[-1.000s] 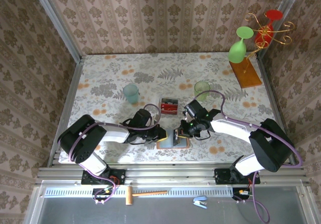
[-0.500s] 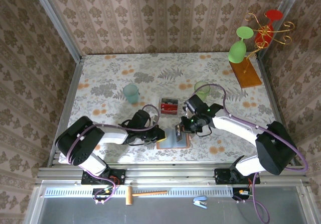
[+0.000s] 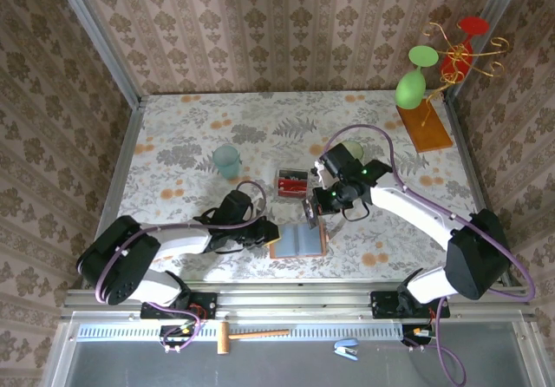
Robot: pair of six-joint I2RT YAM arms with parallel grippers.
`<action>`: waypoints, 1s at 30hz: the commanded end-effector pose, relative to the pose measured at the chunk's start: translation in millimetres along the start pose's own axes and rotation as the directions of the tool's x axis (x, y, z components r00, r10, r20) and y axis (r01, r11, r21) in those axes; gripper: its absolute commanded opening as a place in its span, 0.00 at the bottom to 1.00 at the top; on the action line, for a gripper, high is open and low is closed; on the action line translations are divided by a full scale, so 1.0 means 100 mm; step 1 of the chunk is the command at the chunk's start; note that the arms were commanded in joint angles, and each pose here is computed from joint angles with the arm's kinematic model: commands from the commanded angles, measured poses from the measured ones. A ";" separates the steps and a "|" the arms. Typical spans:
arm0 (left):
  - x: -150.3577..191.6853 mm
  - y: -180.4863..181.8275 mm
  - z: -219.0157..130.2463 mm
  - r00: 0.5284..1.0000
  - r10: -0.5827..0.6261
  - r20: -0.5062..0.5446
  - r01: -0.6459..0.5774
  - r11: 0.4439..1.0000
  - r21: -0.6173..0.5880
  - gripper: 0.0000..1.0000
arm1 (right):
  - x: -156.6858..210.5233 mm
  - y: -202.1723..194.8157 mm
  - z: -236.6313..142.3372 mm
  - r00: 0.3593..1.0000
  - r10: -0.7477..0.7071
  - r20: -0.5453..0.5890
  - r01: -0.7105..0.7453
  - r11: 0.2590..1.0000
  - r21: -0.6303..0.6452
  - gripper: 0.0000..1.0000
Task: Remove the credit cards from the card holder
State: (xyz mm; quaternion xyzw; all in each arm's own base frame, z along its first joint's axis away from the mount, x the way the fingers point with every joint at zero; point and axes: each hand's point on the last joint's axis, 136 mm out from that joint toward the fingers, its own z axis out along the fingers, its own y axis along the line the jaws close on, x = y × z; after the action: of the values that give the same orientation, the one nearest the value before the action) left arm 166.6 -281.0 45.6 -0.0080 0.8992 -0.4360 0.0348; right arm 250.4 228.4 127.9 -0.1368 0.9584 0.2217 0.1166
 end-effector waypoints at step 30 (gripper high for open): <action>-0.22 0.23 -0.62 0.984 0.007 0.175 0.011 0.994 -0.105 0.22 | -1.39 -0.05 -0.26 0.719 -0.683 -0.128 0.693 0.719 0.057 0.00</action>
State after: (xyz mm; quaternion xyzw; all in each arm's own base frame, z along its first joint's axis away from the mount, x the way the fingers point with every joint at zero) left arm 188.0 -228.2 74.6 -0.0441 0.9074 -0.4022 0.1136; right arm 381.2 248.4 194.4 -0.4573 0.8626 0.1115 0.1851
